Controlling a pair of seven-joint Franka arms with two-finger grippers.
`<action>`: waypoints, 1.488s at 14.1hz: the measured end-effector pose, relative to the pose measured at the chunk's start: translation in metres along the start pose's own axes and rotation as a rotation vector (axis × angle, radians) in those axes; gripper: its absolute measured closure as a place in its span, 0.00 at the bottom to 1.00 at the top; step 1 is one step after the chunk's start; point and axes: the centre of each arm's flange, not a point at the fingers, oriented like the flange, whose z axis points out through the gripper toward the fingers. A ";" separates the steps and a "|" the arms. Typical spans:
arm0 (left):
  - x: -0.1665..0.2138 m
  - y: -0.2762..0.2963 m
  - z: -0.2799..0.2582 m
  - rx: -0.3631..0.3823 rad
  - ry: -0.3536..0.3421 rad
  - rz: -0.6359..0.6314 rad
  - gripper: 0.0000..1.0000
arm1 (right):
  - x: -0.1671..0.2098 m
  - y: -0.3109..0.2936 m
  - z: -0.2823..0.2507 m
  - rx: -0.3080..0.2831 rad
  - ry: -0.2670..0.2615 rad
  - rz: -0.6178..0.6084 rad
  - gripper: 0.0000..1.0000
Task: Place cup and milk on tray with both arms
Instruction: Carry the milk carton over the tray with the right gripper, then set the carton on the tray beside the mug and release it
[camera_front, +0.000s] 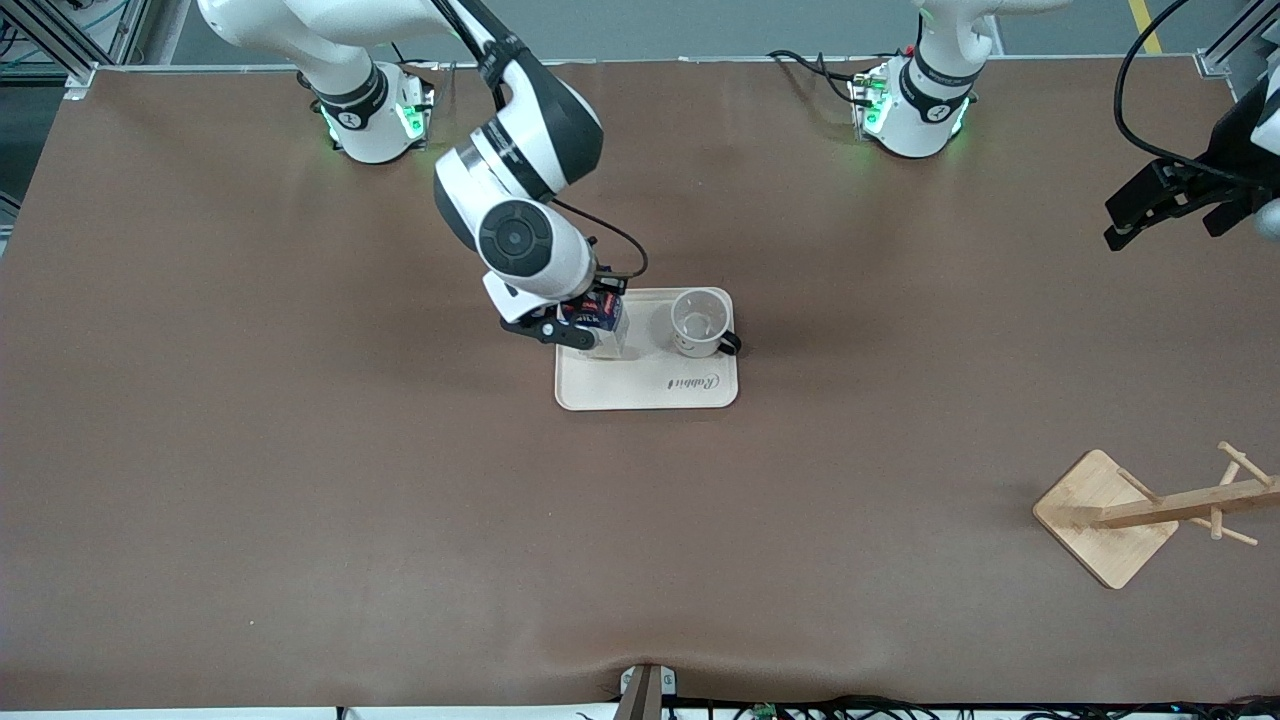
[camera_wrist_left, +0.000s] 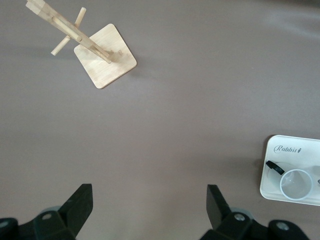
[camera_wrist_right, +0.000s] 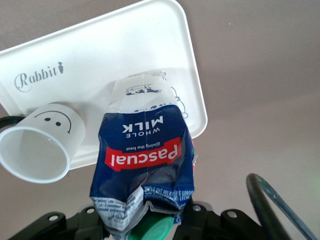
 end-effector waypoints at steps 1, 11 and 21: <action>0.000 -0.003 0.001 0.000 -0.002 0.016 0.00 | 0.006 -0.002 0.005 0.002 0.003 0.004 0.47; -0.009 -0.009 0.019 -0.040 -0.051 0.051 0.00 | -0.011 -0.028 0.020 -0.121 0.219 -0.099 0.01; -0.013 -0.013 0.020 -0.021 -0.040 0.048 0.00 | -0.012 -0.039 -0.001 -0.055 0.221 -0.092 0.00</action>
